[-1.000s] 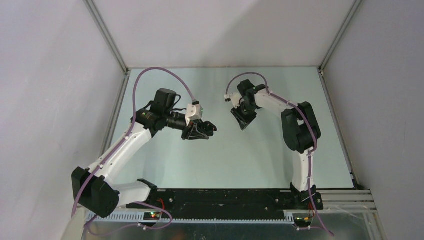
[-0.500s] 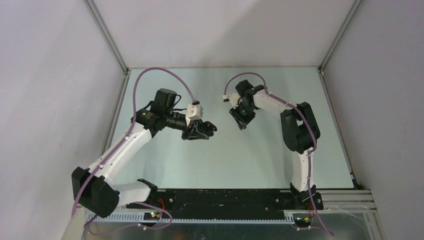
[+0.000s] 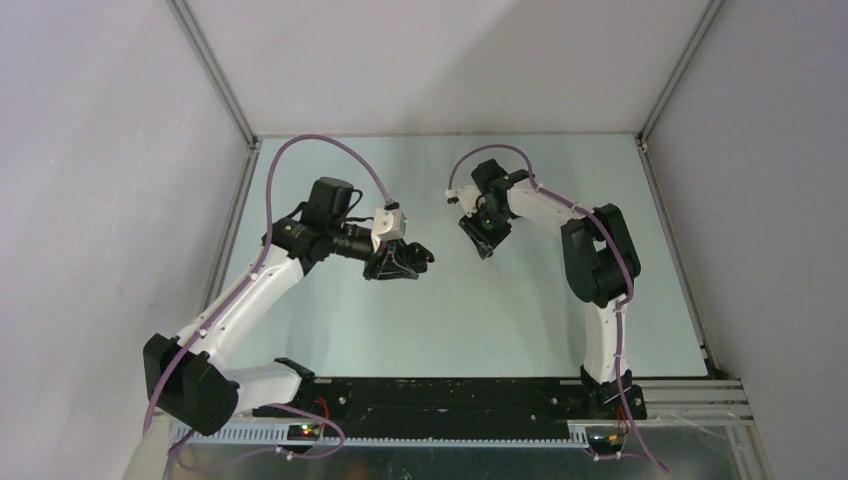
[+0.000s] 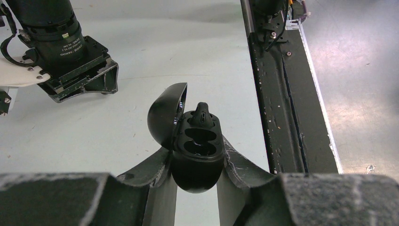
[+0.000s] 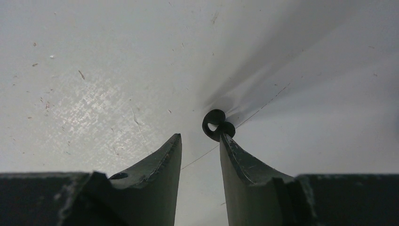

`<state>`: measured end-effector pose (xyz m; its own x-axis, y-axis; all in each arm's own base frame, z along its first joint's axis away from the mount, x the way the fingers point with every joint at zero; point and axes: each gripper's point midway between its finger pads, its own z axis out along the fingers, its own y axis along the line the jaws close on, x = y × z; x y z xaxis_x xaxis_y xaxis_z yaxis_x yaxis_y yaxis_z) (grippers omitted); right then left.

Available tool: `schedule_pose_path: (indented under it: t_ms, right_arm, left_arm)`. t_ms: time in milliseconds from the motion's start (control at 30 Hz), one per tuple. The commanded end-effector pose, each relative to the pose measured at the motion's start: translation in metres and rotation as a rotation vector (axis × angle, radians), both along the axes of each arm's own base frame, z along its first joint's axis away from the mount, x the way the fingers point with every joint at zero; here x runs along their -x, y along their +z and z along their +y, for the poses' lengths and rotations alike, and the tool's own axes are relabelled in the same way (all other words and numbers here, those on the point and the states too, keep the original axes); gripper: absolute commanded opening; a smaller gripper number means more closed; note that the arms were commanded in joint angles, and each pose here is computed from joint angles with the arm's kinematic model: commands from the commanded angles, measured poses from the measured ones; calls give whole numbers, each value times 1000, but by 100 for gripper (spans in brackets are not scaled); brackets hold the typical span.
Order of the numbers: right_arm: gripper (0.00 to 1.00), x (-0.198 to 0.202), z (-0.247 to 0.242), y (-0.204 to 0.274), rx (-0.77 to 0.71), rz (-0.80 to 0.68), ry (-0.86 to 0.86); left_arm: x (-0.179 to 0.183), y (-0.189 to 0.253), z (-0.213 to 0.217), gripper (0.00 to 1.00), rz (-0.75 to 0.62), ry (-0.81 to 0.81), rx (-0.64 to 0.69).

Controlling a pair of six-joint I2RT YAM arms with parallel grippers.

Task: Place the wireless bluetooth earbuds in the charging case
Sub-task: Pick up the earbud from the center of the board.

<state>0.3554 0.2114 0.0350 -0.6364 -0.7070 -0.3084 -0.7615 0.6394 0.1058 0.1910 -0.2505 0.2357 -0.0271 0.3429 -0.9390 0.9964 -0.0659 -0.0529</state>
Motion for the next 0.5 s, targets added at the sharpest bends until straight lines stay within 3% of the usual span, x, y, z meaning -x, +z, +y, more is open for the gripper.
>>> schedule_pose_path:
  t_ms: [0,467]
  right_arm:
    - [41,-3,-1,-10,22,-9,16]
    - [42,-11,-5,-14,56,-58,27]
  left_arm:
    - [0,18,-3,1,-84,-19,31]
    - [-1,17,-3,1,-80,-19,29]
